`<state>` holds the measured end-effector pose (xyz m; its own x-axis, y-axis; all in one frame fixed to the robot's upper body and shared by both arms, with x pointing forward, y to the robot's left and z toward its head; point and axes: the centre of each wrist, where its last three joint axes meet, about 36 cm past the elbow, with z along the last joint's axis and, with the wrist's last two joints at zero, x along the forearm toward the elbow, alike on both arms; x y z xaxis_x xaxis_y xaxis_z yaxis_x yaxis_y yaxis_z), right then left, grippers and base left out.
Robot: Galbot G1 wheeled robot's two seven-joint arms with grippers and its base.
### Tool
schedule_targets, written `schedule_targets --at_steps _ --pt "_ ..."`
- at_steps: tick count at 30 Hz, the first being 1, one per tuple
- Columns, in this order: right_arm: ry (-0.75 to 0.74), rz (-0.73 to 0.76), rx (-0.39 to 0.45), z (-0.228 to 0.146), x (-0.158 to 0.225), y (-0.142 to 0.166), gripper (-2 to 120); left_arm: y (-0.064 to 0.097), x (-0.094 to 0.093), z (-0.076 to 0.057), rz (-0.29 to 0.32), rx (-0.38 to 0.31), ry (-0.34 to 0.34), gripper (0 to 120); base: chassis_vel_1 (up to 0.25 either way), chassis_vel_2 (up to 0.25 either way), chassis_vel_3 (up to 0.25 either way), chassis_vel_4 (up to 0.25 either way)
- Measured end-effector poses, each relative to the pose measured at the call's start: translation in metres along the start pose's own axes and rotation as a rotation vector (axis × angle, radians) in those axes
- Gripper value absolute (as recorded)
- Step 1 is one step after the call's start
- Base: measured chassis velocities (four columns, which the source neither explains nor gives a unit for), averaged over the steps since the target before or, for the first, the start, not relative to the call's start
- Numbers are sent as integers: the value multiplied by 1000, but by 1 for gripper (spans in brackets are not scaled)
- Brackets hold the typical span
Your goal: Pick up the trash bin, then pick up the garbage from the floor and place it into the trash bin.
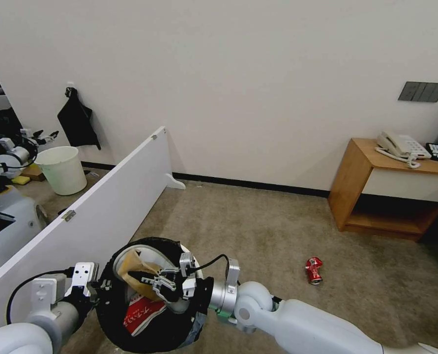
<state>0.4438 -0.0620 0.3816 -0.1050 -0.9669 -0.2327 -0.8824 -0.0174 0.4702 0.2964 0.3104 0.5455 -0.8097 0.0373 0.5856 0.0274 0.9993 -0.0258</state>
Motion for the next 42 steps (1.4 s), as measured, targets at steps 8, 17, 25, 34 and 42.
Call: schedule_targets --at_steps 8,17,25,34,42 --pt "20 -6 4 3 1 2 14 1 -1 -2 1 -2 -1 0 0 0 0 0" --pt "37 -9 0 5 4 8 42 1 -2 -2 2 0 -2 0 0 0 0 0" --pt "38 -8 5 1 2 11 72 2 -2 -2 1 2 2 0 0 0 0 0" --pt "34 -7 9 -8 7 19 99 3 -4 0 -7 1 17 0 0 0 0 0" --pt "24 -20 16 -16 18 26 100 5 -8 2 -13 -1 31 0 0 0 0 0"
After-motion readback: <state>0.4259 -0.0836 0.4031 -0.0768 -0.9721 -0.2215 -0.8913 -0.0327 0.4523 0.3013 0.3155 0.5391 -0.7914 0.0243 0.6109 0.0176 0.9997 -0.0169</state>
